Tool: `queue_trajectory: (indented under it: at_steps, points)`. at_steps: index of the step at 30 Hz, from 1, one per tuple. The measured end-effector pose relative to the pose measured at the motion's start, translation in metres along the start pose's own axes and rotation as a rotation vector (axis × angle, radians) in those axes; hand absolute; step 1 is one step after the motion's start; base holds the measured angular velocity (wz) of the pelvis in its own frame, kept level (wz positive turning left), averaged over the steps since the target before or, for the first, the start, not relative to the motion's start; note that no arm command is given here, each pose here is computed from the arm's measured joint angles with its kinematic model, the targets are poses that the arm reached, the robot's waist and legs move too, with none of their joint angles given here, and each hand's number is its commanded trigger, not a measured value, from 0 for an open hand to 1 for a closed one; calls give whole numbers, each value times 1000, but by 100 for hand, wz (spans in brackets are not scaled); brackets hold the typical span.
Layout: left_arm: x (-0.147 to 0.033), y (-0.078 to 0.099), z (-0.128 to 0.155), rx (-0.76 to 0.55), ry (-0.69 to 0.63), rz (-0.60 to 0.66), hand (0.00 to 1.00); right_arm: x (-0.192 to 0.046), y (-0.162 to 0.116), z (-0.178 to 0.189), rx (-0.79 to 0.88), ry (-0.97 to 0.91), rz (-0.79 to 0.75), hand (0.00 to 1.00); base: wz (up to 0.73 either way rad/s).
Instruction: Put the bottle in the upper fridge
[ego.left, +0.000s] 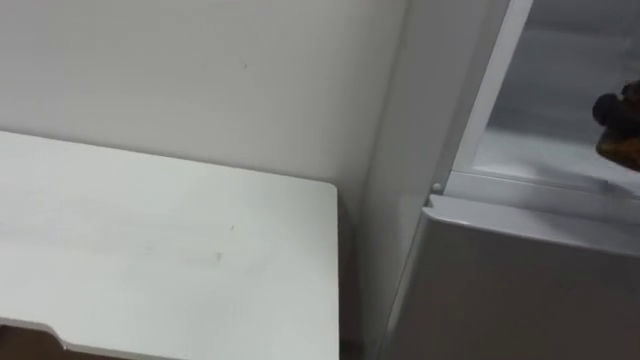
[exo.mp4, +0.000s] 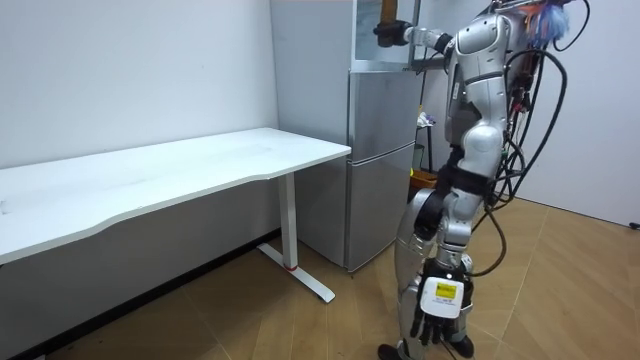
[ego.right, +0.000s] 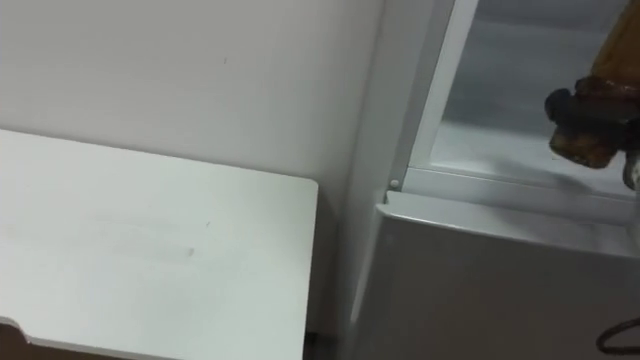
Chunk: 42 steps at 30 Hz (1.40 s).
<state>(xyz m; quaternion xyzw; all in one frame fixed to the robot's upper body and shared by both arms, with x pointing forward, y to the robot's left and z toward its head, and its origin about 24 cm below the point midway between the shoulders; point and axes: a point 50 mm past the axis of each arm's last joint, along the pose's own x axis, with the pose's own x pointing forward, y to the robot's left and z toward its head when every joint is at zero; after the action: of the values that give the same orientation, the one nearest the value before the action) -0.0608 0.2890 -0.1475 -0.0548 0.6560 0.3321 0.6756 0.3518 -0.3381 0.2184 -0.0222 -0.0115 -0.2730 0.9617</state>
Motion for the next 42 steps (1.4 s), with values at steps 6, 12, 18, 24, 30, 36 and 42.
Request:
queue_trajectory:
  at_steps: [6, 12, 18, 24, 30, 36, 42]
  points:
    - [-1, 7, -7, 6, 28, 19, 0, 5, -5, -9, 0, 55, -16, 100, 9]
    - [-1, 13, 1, 14, 2, 44, 0, 5, -2, -3, -5, -1, -31, 100, 17]
    - [-1, 11, 9, 30, -26, 52, 0, 7, -4, 2, 0, -49, -92, 100, 14]
    - [-2, 6, 16, 63, -46, 36, 0, 10, -4, 1, 6, -68, -100, 100, 12]
    - [-2, 9, 24, 53, -72, 39, 0, 11, -4, 3, 40, -96, -95, 100, 2]
    - [-3, 8, 31, 60, -89, 33, 0, 13, -9, 1, 43, -89, -111, 80, 6]
    - [-3, 5, 32, 86, -77, 26, 0, 17, -20, -4, 60, -64, -142, 0, 1]
